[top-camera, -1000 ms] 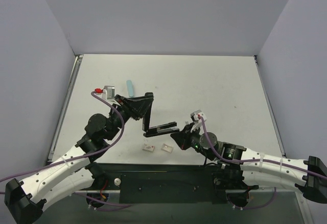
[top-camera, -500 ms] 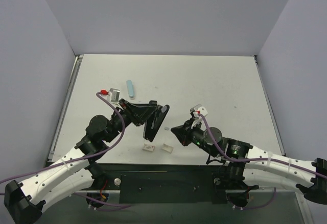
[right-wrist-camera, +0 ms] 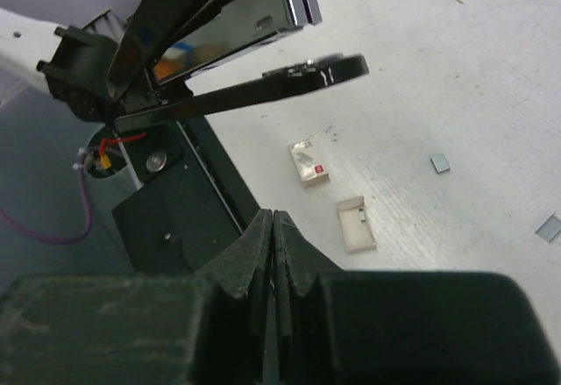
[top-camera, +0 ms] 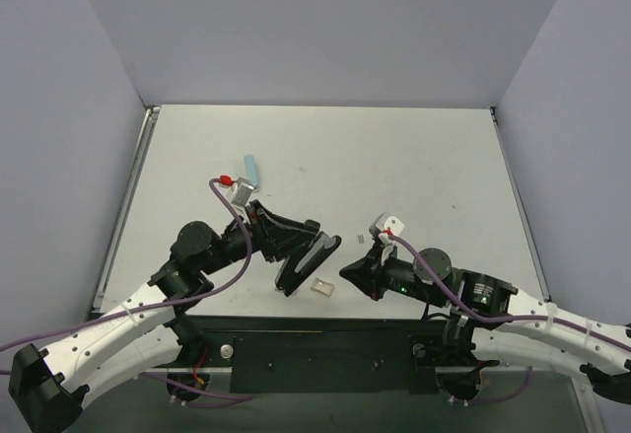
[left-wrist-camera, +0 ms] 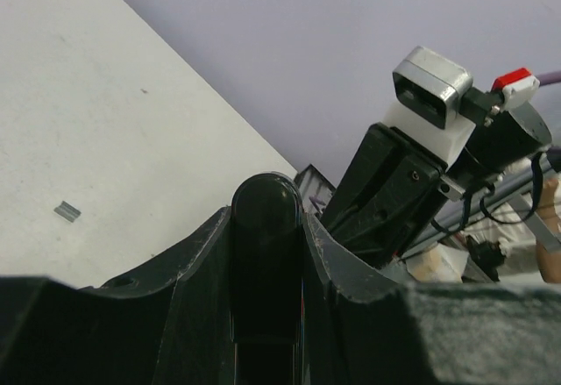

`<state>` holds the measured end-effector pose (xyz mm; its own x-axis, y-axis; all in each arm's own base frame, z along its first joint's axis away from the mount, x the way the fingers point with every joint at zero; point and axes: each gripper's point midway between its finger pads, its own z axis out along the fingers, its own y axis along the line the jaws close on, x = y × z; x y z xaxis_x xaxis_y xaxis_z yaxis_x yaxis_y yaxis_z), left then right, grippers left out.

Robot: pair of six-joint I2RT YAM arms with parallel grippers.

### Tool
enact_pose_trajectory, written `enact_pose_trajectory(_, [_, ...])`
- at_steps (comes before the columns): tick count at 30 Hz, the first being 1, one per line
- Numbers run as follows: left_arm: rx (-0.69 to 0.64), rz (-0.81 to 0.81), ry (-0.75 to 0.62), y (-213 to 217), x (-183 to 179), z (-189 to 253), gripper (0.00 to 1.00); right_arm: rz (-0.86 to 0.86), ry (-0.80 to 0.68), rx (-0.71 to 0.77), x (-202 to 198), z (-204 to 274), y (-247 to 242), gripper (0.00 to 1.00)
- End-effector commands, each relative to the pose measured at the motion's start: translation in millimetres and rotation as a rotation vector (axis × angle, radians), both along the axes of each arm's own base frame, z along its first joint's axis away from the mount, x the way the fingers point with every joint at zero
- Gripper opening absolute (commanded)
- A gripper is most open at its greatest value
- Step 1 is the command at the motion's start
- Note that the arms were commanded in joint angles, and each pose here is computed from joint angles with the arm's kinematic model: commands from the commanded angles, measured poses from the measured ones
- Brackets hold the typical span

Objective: Unload the staples from the stapler

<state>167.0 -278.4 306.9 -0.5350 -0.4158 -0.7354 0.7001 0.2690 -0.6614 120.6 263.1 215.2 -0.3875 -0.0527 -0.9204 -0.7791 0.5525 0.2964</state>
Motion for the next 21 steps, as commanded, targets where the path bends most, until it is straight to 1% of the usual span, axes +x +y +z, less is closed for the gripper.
enact_pose_trajectory(1, [-0.125,-0.200,-0.199,-3,-41,61,0.00,0.178,-0.028,-0.008,-28,16,2,0.00])
enact_pose_trajectory(9, [-0.142,-0.328,-0.241,-3,-67,64,0.00,0.316,-0.065,0.019,-48,30,7,0.00])
enact_pose_trajectory(15, [-0.135,-0.383,-0.241,-6,-73,57,0.00,0.328,-0.088,0.043,-47,41,12,0.00])
enact_pose_trajectory(21, [-0.137,-0.413,-0.222,-11,-74,46,0.00,0.349,-0.131,0.090,-44,62,27,0.00])
